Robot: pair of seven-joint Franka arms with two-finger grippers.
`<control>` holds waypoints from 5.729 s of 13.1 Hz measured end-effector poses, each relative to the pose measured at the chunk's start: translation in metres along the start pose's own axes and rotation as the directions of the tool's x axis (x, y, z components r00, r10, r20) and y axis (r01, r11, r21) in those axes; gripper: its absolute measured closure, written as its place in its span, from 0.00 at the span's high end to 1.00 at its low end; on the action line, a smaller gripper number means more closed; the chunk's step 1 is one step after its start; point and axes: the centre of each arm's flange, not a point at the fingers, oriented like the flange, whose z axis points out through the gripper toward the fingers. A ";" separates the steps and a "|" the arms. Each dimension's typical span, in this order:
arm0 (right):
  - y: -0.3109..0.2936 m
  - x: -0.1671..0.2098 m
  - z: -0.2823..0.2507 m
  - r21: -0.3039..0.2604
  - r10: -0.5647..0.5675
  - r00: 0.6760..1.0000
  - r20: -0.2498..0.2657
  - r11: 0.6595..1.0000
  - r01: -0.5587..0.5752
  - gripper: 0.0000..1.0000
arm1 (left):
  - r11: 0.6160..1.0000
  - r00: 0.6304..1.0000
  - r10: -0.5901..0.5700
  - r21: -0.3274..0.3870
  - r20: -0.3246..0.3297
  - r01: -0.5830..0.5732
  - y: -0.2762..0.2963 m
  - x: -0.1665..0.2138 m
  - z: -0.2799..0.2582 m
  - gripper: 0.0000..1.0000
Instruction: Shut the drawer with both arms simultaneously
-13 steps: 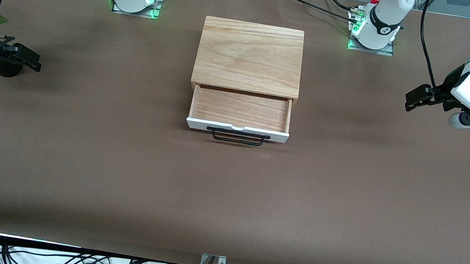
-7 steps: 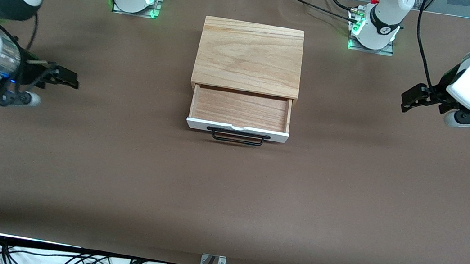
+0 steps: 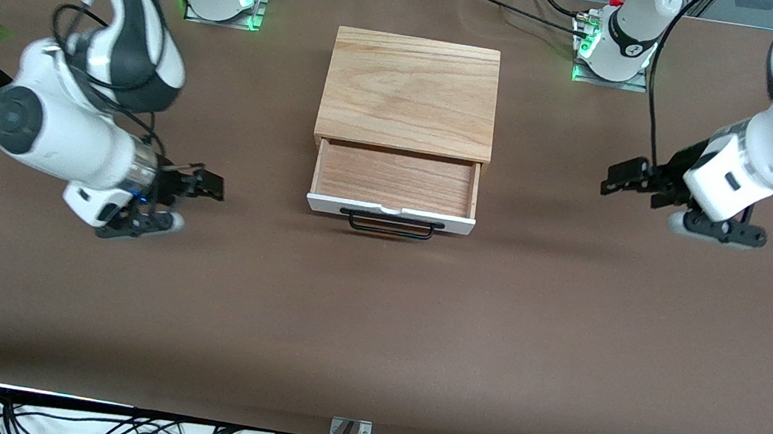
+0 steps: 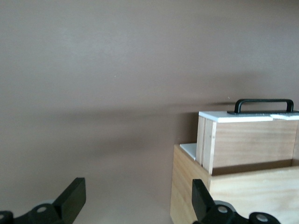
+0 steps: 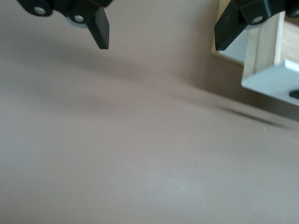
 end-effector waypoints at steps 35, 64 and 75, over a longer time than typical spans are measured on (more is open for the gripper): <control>-0.160 0.009 0.117 0.153 -0.112 0.993 -0.025 0.981 0.115 1.00 | 0.964 1.000 -0.015 -0.264 0.018 0.019 0.128 0.059 0.234 0.94; -0.183 -0.042 0.136 0.186 -0.199 0.911 0.360 0.973 0.139 1.00 | 0.976 0.938 0.054 -0.215 0.343 0.023 0.096 0.016 0.212 1.00; -0.043 0.032 -0.030 0.146 -0.046 0.994 0.096 0.989 0.032 1.00 | 0.968 0.993 0.104 0.234 -0.058 -0.087 0.001 -0.048 -0.059 1.00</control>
